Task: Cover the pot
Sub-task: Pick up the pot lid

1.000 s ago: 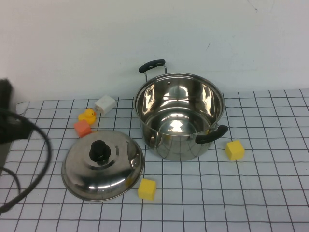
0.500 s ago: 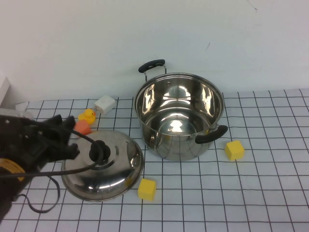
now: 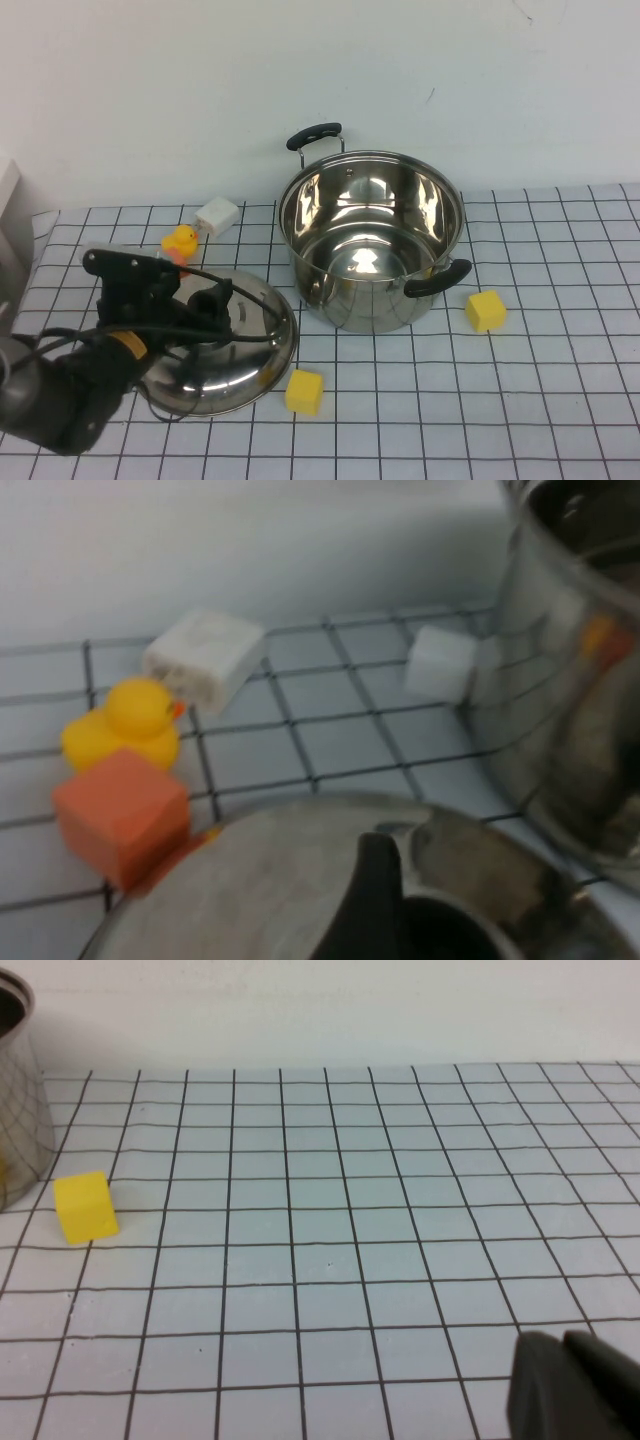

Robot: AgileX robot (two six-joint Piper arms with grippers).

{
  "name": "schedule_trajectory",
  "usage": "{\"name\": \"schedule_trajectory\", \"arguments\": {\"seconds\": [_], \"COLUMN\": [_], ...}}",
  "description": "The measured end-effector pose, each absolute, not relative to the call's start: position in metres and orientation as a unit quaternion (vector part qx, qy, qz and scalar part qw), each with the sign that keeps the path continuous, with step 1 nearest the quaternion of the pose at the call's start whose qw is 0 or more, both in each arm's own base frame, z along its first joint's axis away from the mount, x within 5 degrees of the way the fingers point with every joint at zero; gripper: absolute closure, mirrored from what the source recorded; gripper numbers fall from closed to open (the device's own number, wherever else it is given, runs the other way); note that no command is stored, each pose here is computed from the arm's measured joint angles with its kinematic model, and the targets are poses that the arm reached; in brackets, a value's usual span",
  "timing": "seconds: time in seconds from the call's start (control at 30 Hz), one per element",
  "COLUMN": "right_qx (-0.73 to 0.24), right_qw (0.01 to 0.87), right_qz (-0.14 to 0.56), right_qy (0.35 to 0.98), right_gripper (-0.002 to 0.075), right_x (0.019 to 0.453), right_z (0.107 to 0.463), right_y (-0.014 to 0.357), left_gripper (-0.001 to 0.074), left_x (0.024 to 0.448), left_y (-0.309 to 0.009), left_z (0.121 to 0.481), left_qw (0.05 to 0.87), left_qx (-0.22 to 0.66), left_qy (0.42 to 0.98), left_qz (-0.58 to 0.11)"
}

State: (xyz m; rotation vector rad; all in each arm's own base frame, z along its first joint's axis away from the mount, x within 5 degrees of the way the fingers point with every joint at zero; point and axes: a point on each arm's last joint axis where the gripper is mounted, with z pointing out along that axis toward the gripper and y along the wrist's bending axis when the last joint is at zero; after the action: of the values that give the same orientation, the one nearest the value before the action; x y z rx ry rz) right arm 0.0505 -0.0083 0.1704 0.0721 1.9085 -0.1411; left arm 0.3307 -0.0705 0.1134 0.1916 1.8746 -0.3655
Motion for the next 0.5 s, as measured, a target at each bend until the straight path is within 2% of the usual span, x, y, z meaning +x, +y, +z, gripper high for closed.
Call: {"name": "schedule_trajectory", "arguments": {"seconds": [0.37,0.5], "right_qx": [0.029,0.029], "right_qw": [0.575,0.575], "right_qz": [-0.062,-0.062], "right_qy": [0.815,0.815], "right_gripper": [0.0717,0.0717], "right_x": [0.051,0.051], "right_z": [0.170,0.170], "right_y": [-0.008,-0.008], "left_gripper": [0.0187,0.0305], "left_x": [0.347,0.347], "left_y": [-0.069,-0.070], "left_z": [0.071,0.067], "left_qw": [0.547,0.540], "left_qx": [0.028,0.031], "left_qy": [0.825,0.830], "left_qz": [-0.135,-0.135]}}
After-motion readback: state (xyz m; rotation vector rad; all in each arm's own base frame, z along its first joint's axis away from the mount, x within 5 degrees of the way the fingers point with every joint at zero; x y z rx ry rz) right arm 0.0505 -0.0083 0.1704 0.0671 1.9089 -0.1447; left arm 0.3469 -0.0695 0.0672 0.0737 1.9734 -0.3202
